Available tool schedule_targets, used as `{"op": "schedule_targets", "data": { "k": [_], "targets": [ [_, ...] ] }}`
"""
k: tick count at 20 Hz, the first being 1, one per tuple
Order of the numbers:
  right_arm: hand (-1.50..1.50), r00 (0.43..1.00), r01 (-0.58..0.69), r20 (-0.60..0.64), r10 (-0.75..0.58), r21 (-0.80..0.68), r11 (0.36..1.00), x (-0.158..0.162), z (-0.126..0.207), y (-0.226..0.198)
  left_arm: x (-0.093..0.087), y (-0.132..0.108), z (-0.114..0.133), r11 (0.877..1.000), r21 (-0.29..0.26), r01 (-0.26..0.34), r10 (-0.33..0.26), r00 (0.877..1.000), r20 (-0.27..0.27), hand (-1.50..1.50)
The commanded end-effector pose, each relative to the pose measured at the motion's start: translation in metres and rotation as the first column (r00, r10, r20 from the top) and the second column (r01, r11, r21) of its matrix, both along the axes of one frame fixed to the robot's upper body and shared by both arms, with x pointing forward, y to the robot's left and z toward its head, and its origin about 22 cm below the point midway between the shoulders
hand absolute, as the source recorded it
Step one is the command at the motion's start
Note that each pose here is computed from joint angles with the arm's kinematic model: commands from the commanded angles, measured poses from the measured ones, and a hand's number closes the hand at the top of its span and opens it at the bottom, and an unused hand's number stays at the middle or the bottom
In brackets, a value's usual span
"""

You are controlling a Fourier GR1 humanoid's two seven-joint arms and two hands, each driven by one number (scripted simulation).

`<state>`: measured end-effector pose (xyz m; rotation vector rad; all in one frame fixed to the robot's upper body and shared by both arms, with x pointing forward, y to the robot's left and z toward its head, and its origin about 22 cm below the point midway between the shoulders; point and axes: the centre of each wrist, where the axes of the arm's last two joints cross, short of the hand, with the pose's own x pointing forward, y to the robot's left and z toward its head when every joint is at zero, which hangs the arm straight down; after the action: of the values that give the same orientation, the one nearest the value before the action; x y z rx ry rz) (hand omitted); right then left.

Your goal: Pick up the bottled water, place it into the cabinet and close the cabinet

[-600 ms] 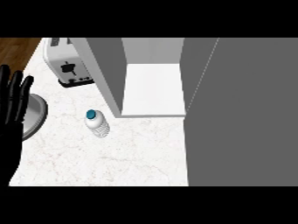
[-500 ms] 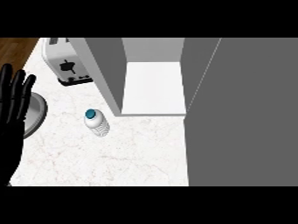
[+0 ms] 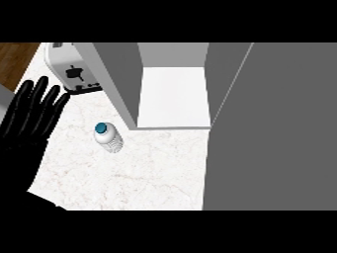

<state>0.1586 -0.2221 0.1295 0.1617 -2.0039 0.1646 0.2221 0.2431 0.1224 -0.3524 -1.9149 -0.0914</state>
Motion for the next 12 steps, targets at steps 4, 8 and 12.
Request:
{"op": "schedule_targets", "data": {
  "k": [4,8,12],
  "targets": [
    [-1.5,0.999,-0.044,-0.03,0.045,0.023,0.999,-0.038,0.019,0.012,-0.03,0.019,0.036,0.997,-0.063,0.046,-0.051,0.996,-0.067,-1.5],
    [-1.5,0.998,-0.054,-0.028,0.054,0.011,0.999,-0.045,0.055,0.014,-0.051,0.008,0.049,0.997,-0.058,0.05,-0.055,0.994,-0.092,-1.5],
    [-1.5,0.997,-0.068,-0.032,0.069,0.032,0.997,-0.063,0.061,0.016,-0.045,0.004,0.068,0.997,-0.067,0.035,-0.041,0.995,-0.09,-1.5]
  ]
}}
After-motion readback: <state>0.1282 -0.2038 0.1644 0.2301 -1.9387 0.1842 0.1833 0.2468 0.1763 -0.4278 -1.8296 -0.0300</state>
